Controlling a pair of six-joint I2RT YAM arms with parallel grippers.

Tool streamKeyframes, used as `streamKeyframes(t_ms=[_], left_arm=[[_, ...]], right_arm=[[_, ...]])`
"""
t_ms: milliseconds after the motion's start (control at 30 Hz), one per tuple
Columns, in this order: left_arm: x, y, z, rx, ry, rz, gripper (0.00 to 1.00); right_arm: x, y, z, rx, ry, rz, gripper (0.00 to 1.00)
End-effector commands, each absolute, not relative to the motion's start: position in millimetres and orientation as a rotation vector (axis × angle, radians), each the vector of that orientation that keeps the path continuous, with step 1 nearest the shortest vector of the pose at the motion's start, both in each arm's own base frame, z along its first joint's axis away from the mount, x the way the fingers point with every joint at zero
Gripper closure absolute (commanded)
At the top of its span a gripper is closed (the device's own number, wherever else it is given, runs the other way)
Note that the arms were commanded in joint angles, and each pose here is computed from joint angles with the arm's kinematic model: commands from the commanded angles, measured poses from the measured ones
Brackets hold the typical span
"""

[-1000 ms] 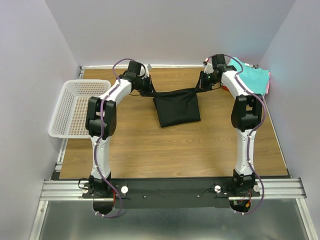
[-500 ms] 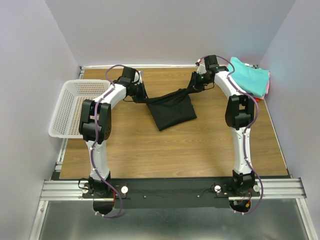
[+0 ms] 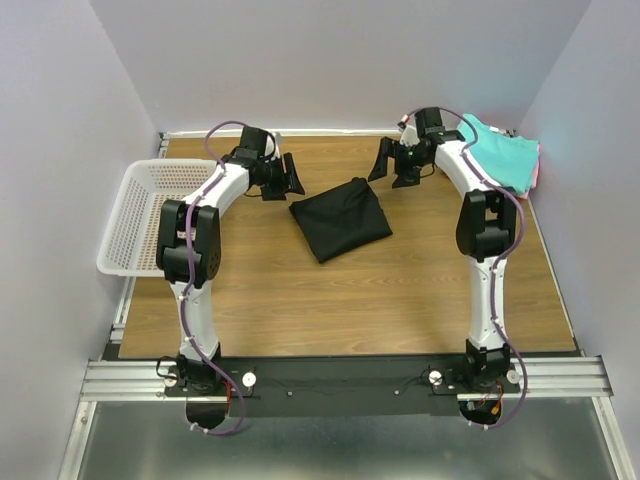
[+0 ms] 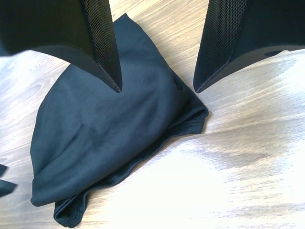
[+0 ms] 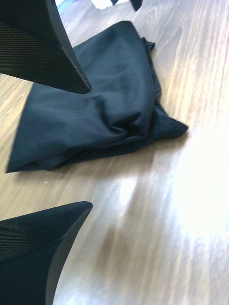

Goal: Fold and stack the t-shirts
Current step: Neatly place the folded tshirt to the corner

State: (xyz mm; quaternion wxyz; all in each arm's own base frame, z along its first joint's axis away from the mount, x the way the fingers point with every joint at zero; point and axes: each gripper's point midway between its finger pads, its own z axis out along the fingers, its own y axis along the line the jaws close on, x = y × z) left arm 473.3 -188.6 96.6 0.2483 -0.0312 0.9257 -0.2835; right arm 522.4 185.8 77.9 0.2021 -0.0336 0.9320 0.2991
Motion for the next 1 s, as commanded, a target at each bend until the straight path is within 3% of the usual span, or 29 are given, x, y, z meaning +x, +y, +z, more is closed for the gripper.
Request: streamKeyframes(t_ms=[0, 233, 967], left_arm=[[475.9, -178.3, 129.2, -0.047, 2.453, -0.698, 0.28], [466.5, -180.5, 142.0, -0.012, 2.403, -0.733, 0.27], [413.5, -206.6, 45.6, 0.049, 2.677, -0.941, 0.27]], right_arm=[[524.6, 160.9, 112.9, -0.108, 2.536, 0.720, 0.00], [525.2, 129.1, 115.2, -0.035, 2.532, 0.739, 0.00], [480.3, 137.9, 62.7, -0.073, 2.634, 1.058, 0.00]])
